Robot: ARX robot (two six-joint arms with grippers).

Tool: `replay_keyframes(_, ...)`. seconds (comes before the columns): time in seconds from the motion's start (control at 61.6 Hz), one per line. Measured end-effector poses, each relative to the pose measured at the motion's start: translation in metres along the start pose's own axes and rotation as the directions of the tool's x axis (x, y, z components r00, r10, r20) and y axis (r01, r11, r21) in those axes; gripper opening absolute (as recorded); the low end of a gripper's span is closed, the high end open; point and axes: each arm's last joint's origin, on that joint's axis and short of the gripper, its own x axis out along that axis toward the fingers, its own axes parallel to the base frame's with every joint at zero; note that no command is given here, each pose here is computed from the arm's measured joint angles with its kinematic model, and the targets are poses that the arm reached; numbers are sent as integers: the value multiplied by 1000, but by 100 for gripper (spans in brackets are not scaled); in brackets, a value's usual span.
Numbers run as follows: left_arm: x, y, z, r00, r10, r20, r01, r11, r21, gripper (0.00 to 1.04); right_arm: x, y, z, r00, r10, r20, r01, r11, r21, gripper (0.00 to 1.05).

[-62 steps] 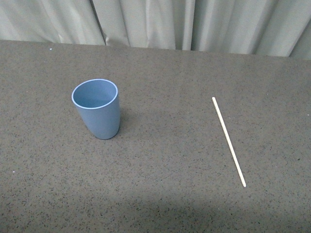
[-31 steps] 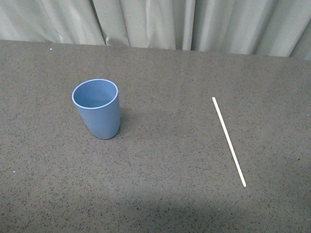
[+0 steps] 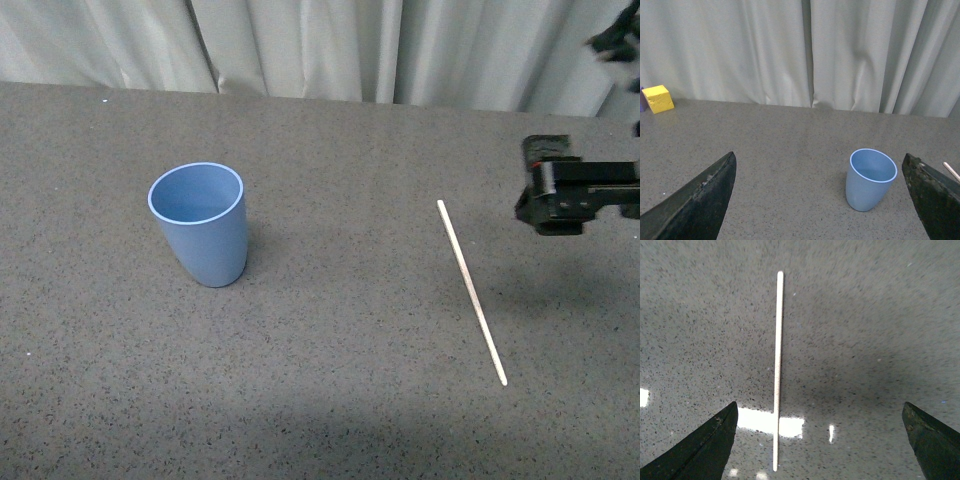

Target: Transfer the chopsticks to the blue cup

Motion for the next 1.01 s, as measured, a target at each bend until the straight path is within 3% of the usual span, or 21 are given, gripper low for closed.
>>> replay_keyframes(0.146, 0, 0, 0, 1000, 0, 0, 0, 1000, 0, 98, 37, 10, 19, 994, -7, -112, 11, 999, 37, 95)
replay_keyframes(0.325, 0, 0, 0, 1000, 0, 0, 0, 1000, 0, 98, 60, 22, 31, 988, -16, -156, 25, 998, 57, 95)
replay_keyframes(1.006, 0, 0, 0, 1000, 0, 0, 0, 1000, 0, 98, 114, 30, 30, 958, -79, -277, 93, 995, 38, 95)
